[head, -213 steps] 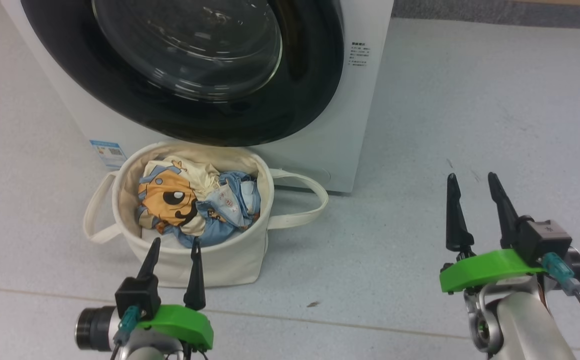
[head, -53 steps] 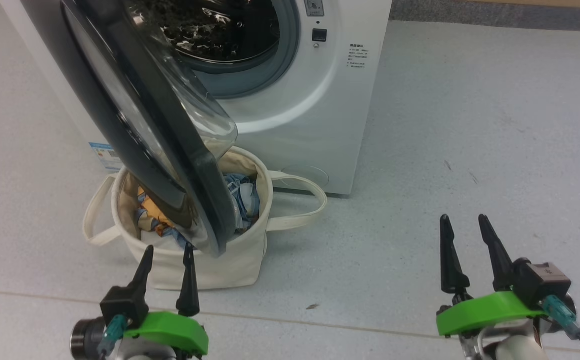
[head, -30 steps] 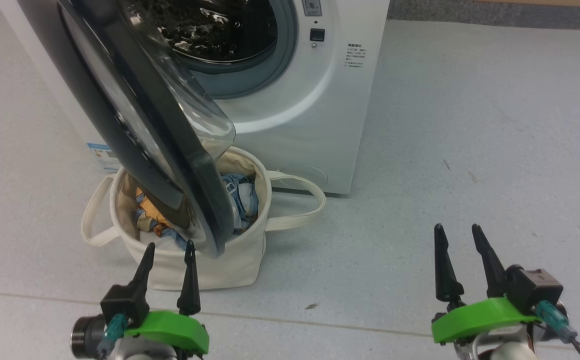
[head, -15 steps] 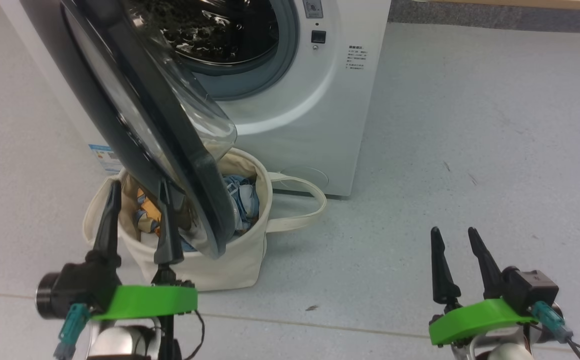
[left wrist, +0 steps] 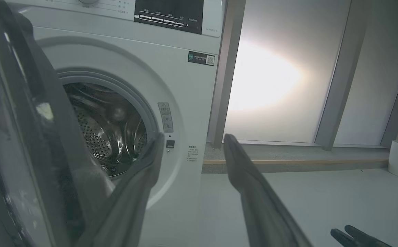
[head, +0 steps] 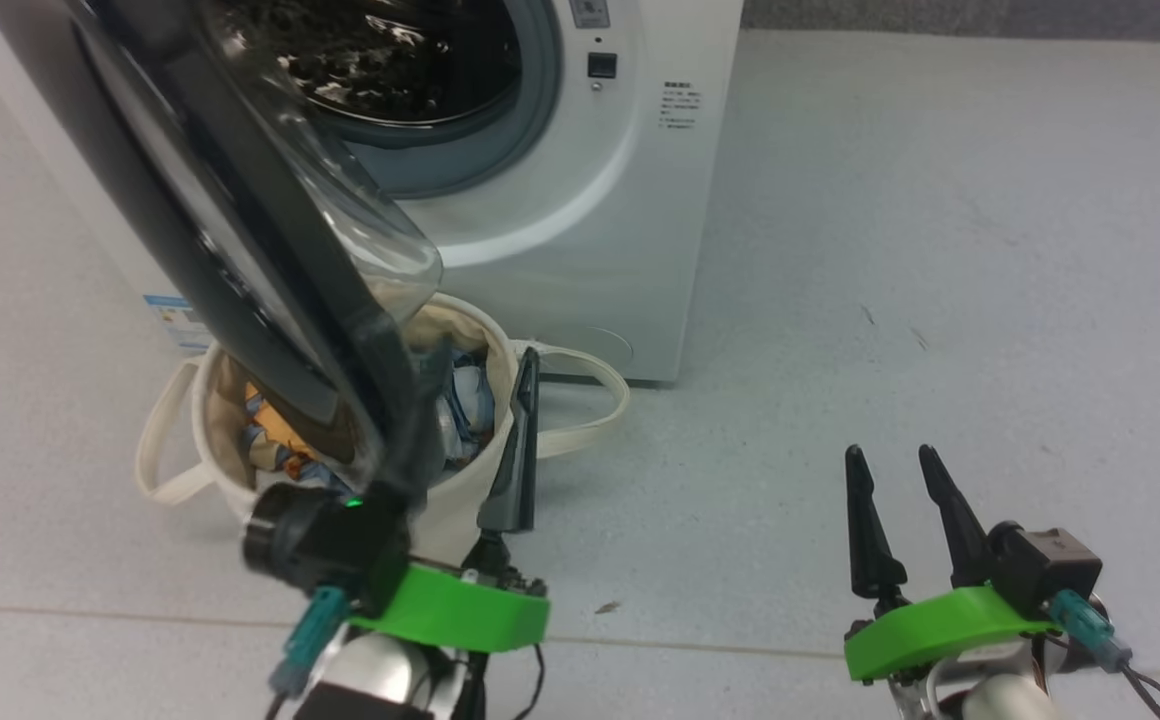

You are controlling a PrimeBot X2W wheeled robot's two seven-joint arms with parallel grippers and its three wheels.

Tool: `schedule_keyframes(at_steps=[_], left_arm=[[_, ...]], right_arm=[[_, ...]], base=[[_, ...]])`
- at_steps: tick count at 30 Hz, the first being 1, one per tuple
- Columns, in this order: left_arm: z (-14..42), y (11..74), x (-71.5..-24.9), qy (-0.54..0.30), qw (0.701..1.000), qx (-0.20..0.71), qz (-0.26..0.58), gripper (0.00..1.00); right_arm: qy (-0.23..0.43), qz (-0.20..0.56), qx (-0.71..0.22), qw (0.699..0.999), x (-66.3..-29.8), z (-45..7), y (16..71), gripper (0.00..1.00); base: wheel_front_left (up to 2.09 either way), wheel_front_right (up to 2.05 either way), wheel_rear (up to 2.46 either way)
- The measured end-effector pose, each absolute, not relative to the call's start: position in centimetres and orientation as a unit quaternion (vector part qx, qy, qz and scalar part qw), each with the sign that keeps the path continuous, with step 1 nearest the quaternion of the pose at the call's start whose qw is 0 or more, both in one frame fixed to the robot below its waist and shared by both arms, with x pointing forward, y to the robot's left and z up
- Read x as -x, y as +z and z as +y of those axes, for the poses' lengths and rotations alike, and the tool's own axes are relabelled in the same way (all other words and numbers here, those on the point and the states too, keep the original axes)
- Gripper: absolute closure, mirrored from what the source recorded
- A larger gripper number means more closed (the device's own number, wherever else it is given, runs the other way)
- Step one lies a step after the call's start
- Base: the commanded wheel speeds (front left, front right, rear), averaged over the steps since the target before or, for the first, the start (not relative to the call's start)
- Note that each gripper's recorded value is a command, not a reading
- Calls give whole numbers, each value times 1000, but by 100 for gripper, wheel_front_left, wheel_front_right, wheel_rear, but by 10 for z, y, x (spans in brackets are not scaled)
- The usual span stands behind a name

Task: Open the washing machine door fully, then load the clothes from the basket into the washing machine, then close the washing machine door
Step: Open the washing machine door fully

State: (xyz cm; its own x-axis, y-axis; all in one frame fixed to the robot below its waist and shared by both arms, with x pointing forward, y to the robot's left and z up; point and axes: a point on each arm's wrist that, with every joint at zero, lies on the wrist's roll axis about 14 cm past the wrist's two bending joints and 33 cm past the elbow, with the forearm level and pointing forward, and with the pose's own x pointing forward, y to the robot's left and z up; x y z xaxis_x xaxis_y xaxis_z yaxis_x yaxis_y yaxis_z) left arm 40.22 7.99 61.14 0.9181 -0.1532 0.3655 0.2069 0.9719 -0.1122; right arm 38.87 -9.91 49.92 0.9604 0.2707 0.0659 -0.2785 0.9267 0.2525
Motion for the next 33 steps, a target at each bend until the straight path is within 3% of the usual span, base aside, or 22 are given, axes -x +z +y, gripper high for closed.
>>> schedule_keyframes(at_steps=[1,11,22,33], left_arm=[[73,609,-404,-102,976,77,-175,100],[51,558,-427,-126,985,68,-92,100],[90,532,-447,-57,996,53,-54,100],[120,524,-442,-17,997,62,-41,100]], right_arm=[[138,-14,-133,981,-389,-100,498,0],[120,-5,-144,982,-391,-111,492,0],[118,2,-153,981,-394,-110,487,0],[159,5,-161,974,-398,-82,488,0]], base=[[0,0,0],[0,0,0],[0,0,0],[0,0,0]])
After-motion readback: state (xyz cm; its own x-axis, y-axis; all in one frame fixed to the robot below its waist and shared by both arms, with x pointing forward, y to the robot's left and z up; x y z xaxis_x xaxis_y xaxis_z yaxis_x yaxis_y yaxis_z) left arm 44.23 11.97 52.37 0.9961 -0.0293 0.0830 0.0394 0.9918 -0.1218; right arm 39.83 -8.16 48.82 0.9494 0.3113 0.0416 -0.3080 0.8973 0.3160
